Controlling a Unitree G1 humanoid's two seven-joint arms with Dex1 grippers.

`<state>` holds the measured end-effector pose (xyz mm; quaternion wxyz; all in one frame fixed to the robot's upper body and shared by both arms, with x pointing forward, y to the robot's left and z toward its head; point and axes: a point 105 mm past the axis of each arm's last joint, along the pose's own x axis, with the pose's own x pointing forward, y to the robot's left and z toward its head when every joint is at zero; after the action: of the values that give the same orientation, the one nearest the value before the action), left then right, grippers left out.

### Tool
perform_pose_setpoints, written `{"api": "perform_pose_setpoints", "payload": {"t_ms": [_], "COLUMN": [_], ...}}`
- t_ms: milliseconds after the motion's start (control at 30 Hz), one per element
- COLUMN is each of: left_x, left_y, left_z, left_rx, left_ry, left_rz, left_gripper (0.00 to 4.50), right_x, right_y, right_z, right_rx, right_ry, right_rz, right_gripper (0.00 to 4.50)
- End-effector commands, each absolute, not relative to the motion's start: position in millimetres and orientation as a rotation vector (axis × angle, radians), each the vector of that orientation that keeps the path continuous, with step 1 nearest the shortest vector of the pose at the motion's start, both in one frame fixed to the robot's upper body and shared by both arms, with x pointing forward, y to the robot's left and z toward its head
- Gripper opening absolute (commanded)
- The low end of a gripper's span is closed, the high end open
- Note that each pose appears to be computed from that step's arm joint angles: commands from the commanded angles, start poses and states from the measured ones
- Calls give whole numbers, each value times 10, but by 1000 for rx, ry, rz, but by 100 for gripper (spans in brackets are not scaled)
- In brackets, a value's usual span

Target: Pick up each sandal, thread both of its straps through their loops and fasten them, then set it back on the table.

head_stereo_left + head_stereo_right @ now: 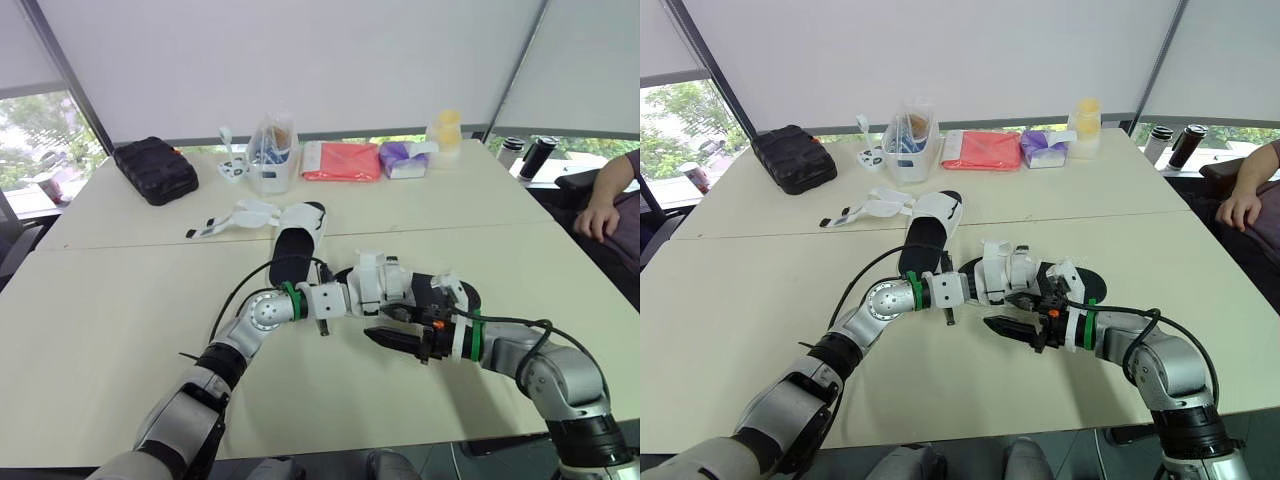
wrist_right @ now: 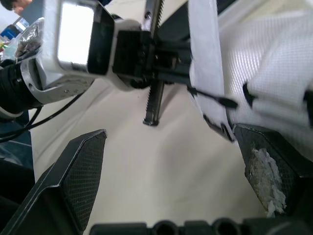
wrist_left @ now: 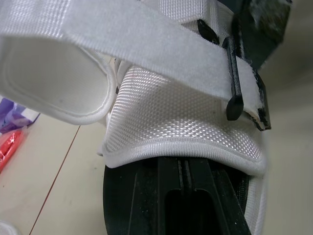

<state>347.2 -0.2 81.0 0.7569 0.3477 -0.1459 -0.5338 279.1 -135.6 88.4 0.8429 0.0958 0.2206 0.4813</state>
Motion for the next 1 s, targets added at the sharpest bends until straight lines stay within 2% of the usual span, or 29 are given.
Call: {"api": "perform_pose_setpoints", "payload": {"t_ms": [33,133,167,567,867,1000], "left_x": [3349,3351,3352,3352,3343,3344], "left_y": [6,5,1,4,-15,-11], "left_z": [495,496,498,493,482,479], "left_rx": [772,770,770,769,767,766], "left_ry": [-217,-216,-217,-214,-212,-210], "left_rz": [-1225,-1224,-1223,-1223,-1232,-1230], "left_gripper": [0,0,0,0,0,0], "right_x": [2851,2884,2906,2935,2853,2841], "right_y": [-1352,-1354,-1353,-1502,-1373,-1311], "right_z": [866,868,891,973,1146,1103], "right_rx": [226,257,275,269,301,310], "right_ry": [460,450,437,388,337,363], "right_rz": [992,976,967,873,951,975], "right_gripper": [398,398,424,424,424,309]}}
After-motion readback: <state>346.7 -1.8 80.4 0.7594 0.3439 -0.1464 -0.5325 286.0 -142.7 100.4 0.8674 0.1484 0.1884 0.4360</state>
